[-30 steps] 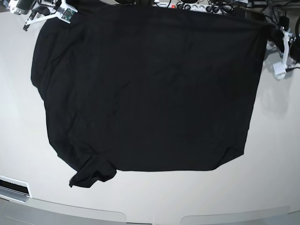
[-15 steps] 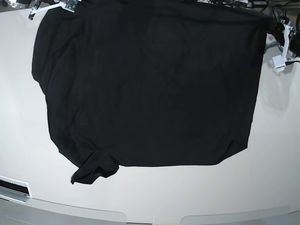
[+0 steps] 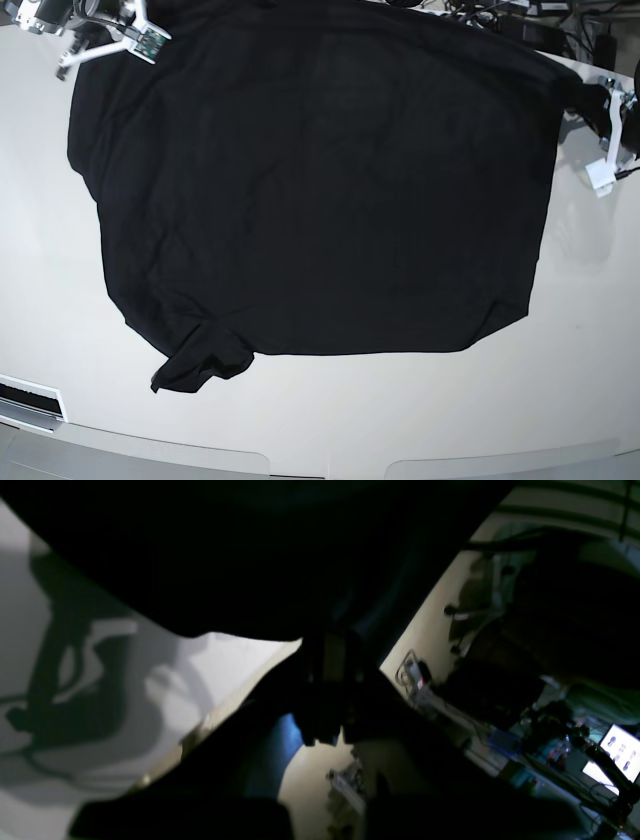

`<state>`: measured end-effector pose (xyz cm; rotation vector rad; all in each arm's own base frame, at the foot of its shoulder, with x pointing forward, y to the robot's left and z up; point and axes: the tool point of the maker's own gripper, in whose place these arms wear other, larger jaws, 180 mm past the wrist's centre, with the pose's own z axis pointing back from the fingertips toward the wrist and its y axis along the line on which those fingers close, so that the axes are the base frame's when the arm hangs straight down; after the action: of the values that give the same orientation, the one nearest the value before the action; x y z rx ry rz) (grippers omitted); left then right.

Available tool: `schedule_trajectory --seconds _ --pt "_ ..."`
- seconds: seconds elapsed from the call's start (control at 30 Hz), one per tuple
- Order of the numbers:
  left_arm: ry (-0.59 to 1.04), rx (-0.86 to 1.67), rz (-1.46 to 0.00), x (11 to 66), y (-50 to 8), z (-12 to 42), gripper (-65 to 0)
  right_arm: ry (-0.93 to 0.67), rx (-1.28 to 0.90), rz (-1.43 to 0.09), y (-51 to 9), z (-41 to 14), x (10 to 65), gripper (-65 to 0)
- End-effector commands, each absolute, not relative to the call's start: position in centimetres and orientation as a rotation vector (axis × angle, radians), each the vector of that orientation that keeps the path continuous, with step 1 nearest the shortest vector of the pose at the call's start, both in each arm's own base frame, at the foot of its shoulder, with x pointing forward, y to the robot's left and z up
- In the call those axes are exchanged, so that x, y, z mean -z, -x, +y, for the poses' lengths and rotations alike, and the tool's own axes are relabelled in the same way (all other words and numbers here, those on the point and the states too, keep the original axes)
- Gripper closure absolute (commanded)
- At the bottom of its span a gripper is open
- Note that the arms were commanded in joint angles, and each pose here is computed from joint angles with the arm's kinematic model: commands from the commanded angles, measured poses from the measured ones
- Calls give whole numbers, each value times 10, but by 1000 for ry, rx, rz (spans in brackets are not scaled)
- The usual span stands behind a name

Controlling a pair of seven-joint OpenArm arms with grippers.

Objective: Layout the t-shirt on the table in an organized manner, then fold the t-shirt properly
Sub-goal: 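Move the right gripper to the shirt's corner and grasp it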

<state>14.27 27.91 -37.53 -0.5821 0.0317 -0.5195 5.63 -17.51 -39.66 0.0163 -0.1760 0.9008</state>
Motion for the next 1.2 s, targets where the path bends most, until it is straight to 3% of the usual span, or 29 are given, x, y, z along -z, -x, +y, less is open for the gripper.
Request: schedule_trajectory --seconds 0.0,0.23,0.5,0.7,1.17 --pt "578 528 2 367 -152 281 0 -17 -915 -206 -61 -173 391 0" --pt "598 520 -47 369 -161 272 0 99 -887 -336 -110 -182 381 0" --pt "460 551 -140 379 -182 288 0 118 -881 -455 -149 -179 373 0" --pt "326 560 -178 384 -202 304 0 92 -855 -467 -169 -184 383 0" --pt "309 578 -235 382 -221 298 0 143 -844 -528 -204 -192 375 0"
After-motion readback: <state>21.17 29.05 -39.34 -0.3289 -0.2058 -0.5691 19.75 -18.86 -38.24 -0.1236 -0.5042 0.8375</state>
